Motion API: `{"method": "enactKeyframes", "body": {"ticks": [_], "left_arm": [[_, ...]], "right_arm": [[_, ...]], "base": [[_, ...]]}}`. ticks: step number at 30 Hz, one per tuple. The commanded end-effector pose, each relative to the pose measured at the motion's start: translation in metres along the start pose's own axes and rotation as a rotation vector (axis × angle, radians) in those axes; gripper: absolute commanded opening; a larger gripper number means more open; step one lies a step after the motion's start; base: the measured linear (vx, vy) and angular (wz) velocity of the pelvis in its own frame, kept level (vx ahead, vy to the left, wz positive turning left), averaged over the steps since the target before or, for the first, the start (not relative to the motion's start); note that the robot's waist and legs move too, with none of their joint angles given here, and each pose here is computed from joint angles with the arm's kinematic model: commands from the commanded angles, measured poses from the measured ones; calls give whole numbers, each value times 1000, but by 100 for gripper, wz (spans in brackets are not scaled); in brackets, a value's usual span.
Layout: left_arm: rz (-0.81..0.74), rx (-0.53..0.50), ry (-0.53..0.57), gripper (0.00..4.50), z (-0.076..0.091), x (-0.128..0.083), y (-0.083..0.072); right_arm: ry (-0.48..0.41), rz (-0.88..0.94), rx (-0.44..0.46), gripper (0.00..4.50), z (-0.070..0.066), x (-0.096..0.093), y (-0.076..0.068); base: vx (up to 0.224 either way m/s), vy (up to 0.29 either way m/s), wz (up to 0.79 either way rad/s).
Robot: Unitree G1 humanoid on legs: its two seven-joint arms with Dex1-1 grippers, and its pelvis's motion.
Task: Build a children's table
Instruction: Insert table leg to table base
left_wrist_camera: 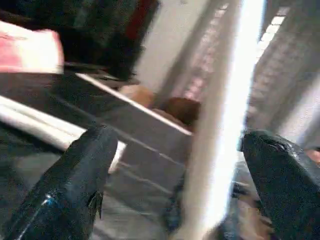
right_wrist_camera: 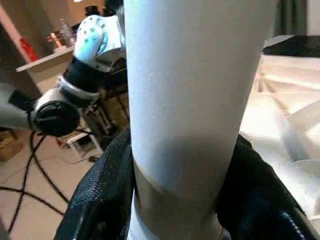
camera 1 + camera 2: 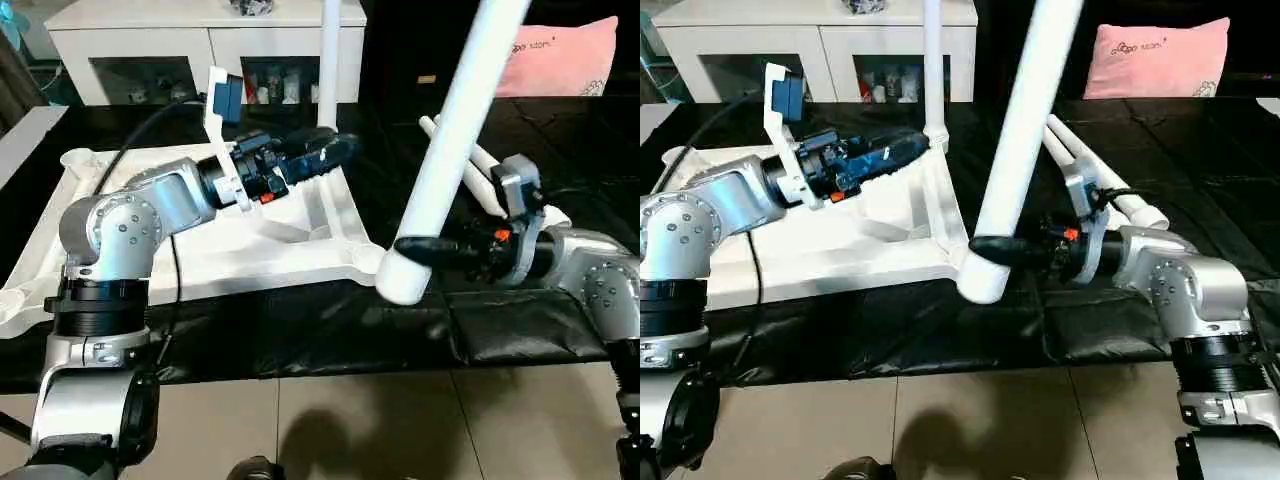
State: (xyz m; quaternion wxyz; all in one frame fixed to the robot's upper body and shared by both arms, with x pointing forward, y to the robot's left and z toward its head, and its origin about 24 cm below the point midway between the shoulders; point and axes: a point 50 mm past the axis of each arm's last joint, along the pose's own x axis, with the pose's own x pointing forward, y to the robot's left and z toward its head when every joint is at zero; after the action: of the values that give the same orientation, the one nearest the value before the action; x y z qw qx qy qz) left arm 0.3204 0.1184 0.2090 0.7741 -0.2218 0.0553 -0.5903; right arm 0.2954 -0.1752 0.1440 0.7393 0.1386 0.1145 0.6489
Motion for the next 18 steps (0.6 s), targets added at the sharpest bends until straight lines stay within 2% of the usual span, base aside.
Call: {"method": "enactKeyframes", "body": {"ticks": [1,5,6,8,12,15,18], "left_arm": [[-52,13,28,450,0,5,-7],[-62,11,52,450,-2,12,-8],[-82,-1,61,450,-4,16,-10],[-84,0,82,450,-8,21,-11],[-21,40,151,450,-18,28,-4],[-18,18,118,450,-17,33,-3],[11,43,117,450,-18,37,0]], "right_arm": [[15,21,-21,193,5,3,1],[43,-2,-28,193,2,7,-1],[84,-22,-44,193,-2,9,-3],[111,-32,-55,193,-5,12,-5],[141,-70,-87,193,-6,18,-9],[152,-86,-95,193,-8,21,-12],[153,-85,-96,193,-9,23,-12]], "base": [[0,0,0],[0,0,0],[0,0,0],[0,0,0],[0,0,0],[0,0,0],[0,0,0]]}}
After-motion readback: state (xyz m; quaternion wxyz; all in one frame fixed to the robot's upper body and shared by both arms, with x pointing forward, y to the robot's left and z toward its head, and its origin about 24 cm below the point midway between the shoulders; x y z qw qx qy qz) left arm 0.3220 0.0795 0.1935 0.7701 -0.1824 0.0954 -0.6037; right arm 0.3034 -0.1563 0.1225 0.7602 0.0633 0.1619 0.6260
